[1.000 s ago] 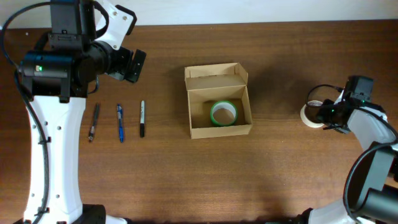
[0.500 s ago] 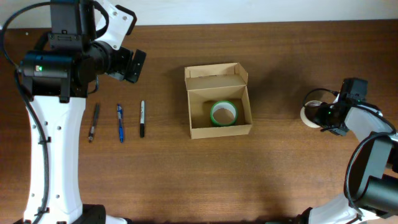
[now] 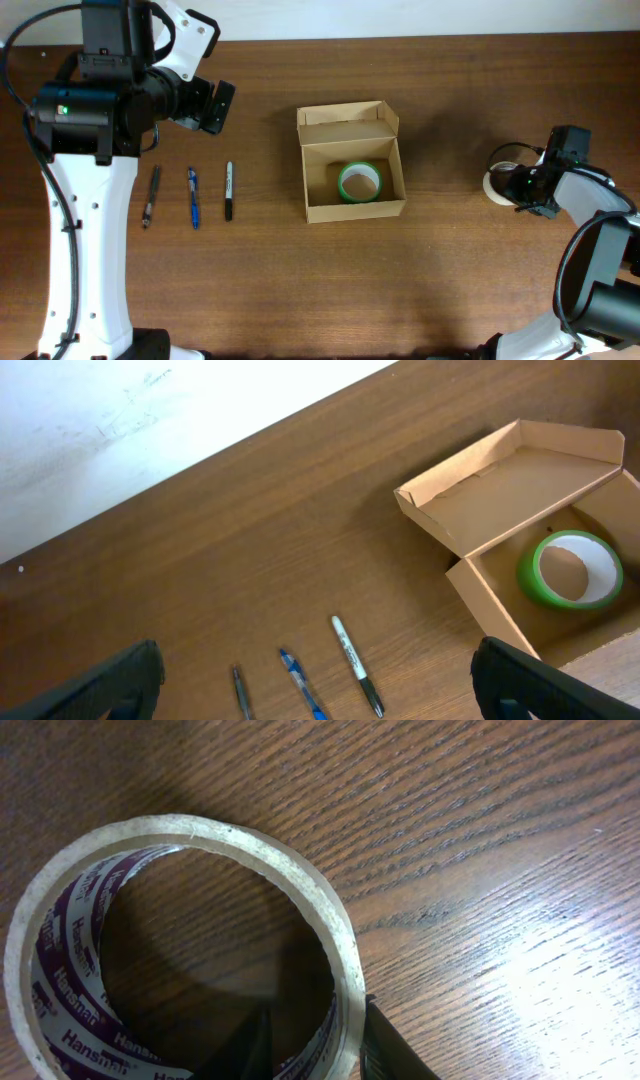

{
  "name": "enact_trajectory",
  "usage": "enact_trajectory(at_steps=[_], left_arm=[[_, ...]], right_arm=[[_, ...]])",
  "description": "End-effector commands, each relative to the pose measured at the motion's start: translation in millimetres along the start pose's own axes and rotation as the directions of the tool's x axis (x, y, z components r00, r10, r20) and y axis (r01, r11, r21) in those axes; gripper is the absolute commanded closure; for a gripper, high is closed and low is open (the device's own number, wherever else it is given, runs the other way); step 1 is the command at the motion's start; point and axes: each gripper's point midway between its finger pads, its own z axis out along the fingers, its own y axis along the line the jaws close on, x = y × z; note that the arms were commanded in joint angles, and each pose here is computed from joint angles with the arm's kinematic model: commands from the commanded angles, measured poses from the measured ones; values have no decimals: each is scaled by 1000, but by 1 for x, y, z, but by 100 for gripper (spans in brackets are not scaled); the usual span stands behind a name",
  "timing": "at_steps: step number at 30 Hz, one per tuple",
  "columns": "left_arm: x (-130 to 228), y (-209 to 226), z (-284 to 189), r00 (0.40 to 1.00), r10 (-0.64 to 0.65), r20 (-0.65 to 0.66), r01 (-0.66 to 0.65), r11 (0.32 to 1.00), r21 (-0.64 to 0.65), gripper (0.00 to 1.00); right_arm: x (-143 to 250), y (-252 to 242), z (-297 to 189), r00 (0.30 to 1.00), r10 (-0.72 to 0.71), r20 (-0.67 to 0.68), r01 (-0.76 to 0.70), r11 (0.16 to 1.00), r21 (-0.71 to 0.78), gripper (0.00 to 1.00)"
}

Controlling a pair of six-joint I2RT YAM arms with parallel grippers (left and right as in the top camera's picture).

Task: Pack container
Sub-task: 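Carry the clear tape roll into the box beside the green roll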

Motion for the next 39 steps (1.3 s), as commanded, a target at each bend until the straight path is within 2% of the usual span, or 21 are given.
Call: enact_trajectory(at_steps=[1,7,12,18,21,26,31,35,39], left_arm=[[-4,0,-11,1000,16,26,-16,1000,-12,1],[-4,0,-11,1000,17,26,-16,1000,-13,1],[-4,0,-11,1000,17,27,-16,1000,-13,1],[-6,1,-11,999,17,33,-17,1000,-15,1],[-8,2,-12,999,17,40,-17,1000,-19,1],[-10,3,-12,999,19,51,-18,1000,-23,1],[-10,3,-12,998,39,51,-38,999,-25,1],[-11,3,-12,997,46,54,-44,999,-26,1],[-15,5,-12,996,51,69,-49,998,-33,1]], right_arm=[[-4,0,1,1000,-1,3,1,1000,4,78],[-4,0,1,1000,-1,3,1,1000,4,85],[-5,0,1,1000,-1,4,1,1000,4,96],[-4,0,-4,1000,-1,-17,1,1000,8,96],[-17,3,-23,1000,-1,-5,1,1000,6,96],[-65,10,-97,996,-2,93,2,1000,3,96],[-105,29,-211,980,-55,192,67,996,-56,96],[-93,69,-286,949,-208,235,248,957,-153,96],[-55,117,-319,910,-350,222,399,885,-239,96]])
